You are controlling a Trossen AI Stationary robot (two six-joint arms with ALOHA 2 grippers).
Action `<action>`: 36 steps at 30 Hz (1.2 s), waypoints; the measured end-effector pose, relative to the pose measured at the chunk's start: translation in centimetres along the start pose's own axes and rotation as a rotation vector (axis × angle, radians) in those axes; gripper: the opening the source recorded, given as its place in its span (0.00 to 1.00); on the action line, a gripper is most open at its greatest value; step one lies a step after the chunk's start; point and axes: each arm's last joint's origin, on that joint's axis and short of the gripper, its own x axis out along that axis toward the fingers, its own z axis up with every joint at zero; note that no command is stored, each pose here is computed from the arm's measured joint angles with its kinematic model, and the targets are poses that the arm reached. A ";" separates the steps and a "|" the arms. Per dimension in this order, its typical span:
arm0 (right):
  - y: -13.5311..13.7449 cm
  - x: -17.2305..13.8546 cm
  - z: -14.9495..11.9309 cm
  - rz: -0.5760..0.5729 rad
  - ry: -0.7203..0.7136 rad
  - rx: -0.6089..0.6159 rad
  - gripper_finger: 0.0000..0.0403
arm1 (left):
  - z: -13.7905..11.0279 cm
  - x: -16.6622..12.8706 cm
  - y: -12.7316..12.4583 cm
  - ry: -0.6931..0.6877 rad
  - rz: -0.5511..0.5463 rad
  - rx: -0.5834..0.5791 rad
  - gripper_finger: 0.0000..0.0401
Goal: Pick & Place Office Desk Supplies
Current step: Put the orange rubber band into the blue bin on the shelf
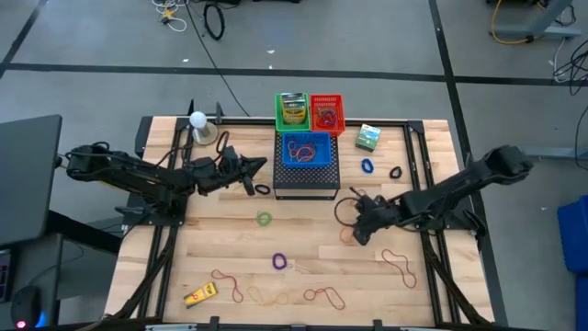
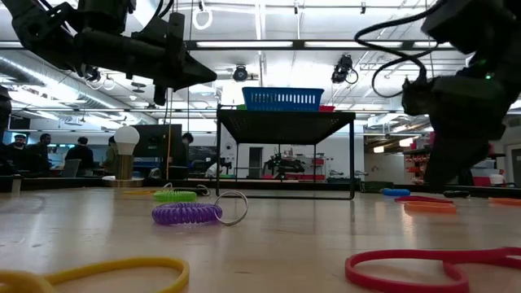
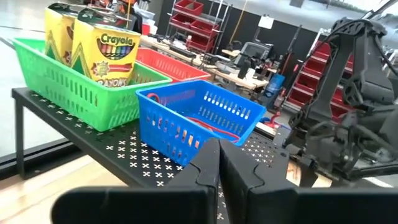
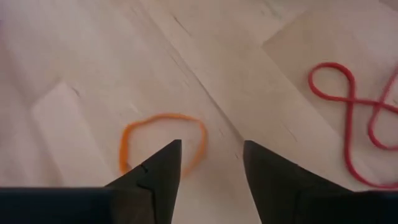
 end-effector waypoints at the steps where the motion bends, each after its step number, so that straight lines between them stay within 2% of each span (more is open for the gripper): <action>1: 0.2 0.4 -0.1 -0.017 0.013 -0.023 0.44 | 0.0 0.0 0.0 0.003 -0.006 0.001 0.03; 9: 1.1 2.6 -0.3 -0.120 0.066 -0.080 0.33 | -0.2 0.0 -0.1 0.033 -0.044 0.001 0.03; 21: 1.7 2.4 0.1 -0.073 0.089 -0.086 0.02 | -0.3 0.0 -0.1 0.040 -0.045 0.003 0.03; 26: 3.4 0.5 1.6 -0.007 0.117 -0.167 0.02 | -0.3 0.0 -0.1 0.041 -0.045 0.004 0.03; 29: 3.9 -0.7 2.5 -0.020 0.115 -0.209 0.02 | -0.2 0.0 -0.1 0.035 -0.046 0.001 0.03; 32: 4.7 -2.1 3.4 -0.007 0.090 -0.216 0.01 | -0.2 0.0 -0.1 0.035 -0.046 0.001 0.03; 36: 4.7 -2.3 3.5 0.006 0.087 -0.211 0.02 | -0.2 0.0 -0.1 0.035 -0.046 0.001 0.03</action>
